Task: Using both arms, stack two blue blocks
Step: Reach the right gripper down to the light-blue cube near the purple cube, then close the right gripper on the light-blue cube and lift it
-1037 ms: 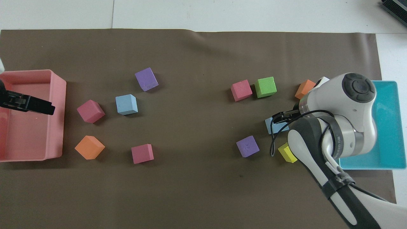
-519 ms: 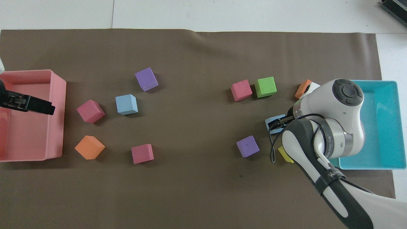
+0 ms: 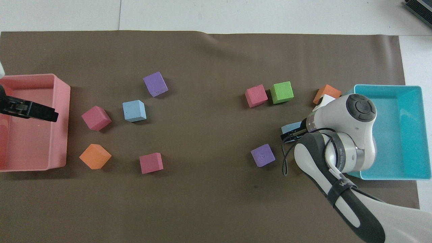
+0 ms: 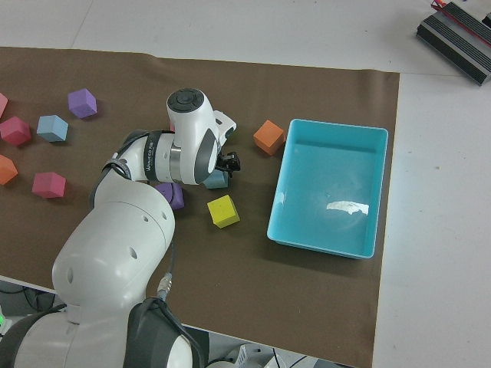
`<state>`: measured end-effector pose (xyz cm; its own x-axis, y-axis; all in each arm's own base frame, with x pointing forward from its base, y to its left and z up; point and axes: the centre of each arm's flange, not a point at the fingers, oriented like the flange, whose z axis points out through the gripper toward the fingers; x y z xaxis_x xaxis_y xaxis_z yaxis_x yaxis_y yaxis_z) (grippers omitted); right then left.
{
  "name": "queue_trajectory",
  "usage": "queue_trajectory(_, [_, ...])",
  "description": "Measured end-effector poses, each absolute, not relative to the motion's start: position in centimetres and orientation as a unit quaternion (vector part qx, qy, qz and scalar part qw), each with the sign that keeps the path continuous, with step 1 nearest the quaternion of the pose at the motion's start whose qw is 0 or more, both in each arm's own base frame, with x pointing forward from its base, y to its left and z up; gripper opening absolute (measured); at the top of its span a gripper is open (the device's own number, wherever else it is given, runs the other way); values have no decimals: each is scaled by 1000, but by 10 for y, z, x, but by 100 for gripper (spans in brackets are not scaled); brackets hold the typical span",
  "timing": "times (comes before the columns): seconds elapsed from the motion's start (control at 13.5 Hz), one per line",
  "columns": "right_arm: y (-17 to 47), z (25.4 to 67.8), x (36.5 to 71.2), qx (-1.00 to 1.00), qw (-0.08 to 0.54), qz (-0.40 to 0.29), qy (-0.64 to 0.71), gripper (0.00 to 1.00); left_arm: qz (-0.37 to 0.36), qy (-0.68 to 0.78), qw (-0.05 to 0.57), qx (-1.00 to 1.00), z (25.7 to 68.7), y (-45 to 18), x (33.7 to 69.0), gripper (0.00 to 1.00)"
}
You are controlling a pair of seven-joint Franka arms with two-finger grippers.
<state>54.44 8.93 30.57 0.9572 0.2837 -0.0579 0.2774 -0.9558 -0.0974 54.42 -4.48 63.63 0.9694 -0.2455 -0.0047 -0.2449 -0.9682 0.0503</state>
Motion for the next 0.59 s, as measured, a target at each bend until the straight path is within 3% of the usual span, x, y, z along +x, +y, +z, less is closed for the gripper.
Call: queue_trajectory(0.59, [89,293,542,-988,42,37,-141,96,-5,-124,25,992,636,-45,544,100])
